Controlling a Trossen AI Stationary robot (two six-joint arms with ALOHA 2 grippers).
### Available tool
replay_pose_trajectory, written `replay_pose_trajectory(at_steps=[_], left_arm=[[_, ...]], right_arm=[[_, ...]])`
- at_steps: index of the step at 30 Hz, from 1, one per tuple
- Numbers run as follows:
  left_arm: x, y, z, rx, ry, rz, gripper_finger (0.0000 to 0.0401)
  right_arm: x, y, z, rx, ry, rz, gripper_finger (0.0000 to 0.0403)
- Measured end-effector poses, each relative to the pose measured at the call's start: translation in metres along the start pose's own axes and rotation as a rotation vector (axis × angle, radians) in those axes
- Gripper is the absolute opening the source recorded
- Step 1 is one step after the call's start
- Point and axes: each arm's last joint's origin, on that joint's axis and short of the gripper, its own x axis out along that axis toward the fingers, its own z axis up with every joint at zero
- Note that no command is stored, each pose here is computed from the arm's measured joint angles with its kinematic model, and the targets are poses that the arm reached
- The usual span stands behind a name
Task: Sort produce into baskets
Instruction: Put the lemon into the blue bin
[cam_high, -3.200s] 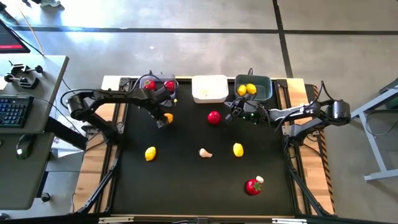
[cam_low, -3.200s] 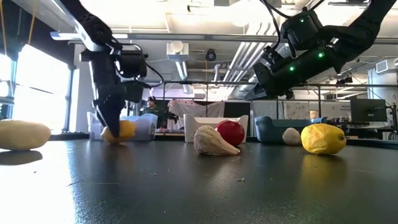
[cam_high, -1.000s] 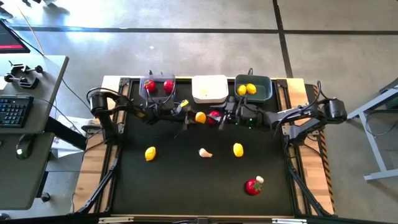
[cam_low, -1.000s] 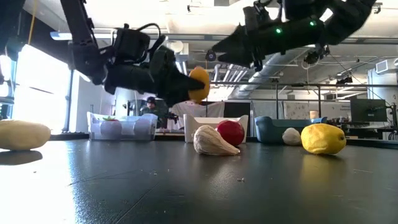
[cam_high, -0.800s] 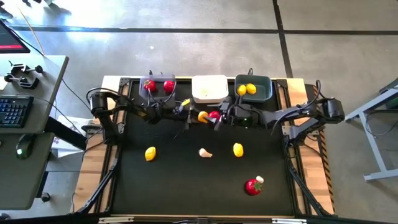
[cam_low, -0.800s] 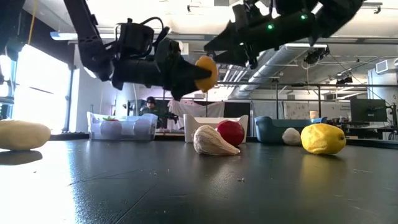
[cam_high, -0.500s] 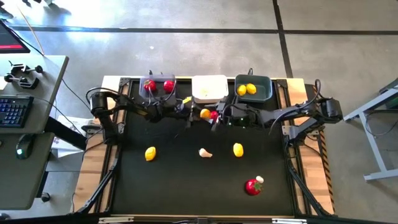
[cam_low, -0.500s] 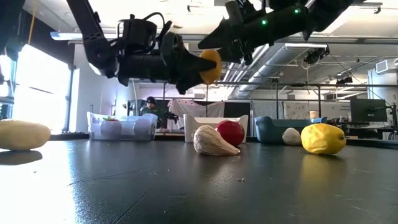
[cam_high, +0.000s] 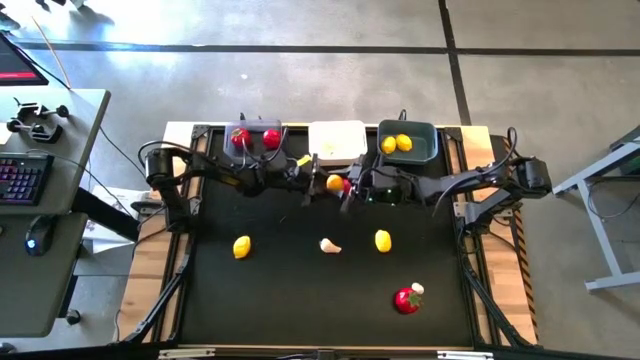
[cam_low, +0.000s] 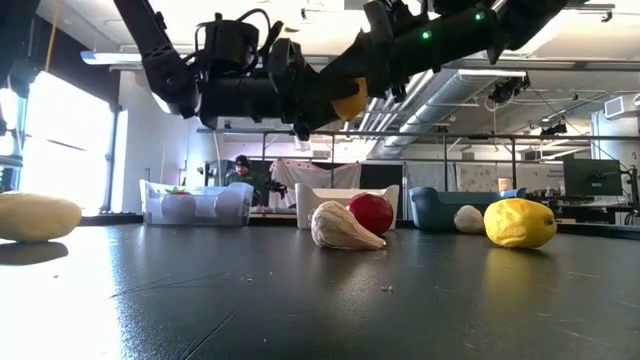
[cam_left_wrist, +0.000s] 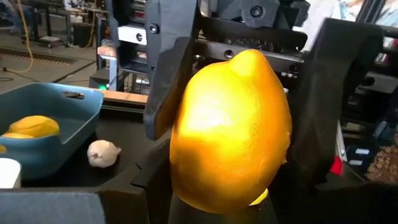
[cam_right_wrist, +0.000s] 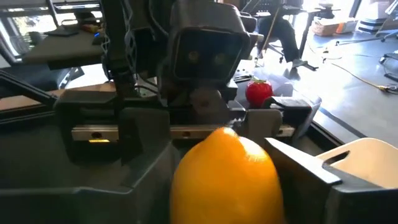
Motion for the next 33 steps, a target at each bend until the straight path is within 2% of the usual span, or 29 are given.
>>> replay_pose_trajectory(at_steps=[6,14,22,28,33], left_arm=[[0.003,-0.004,-0.003,0.058,0.031,0.001,0.0198],[0.003,-0.003,-0.004,0.057,0.045,0.062,0.0232],[0.002,0.001,-0.008,0.046,0.094,0.088,0.0250],[-0.002,0.005,-0.014,0.072,0.135,0.103,0.0246],[-0.009,0.007,-0.023,0.077,0.147,0.217,0.0225]], right_arm=[[0.000,0.000,-0.002,-0.018,0.011,0.001,0.0172],[0.000,0.000,-0.002,-0.017,0.008,-0.004,0.0172],[0.000,0.000,0.007,0.010,-0.077,-0.002,0.0173],[-0.014,-0.010,0.019,0.008,-0.068,-0.105,0.0173],[-0.035,-0.038,0.025,0.011,0.039,-0.282,0.0174]])
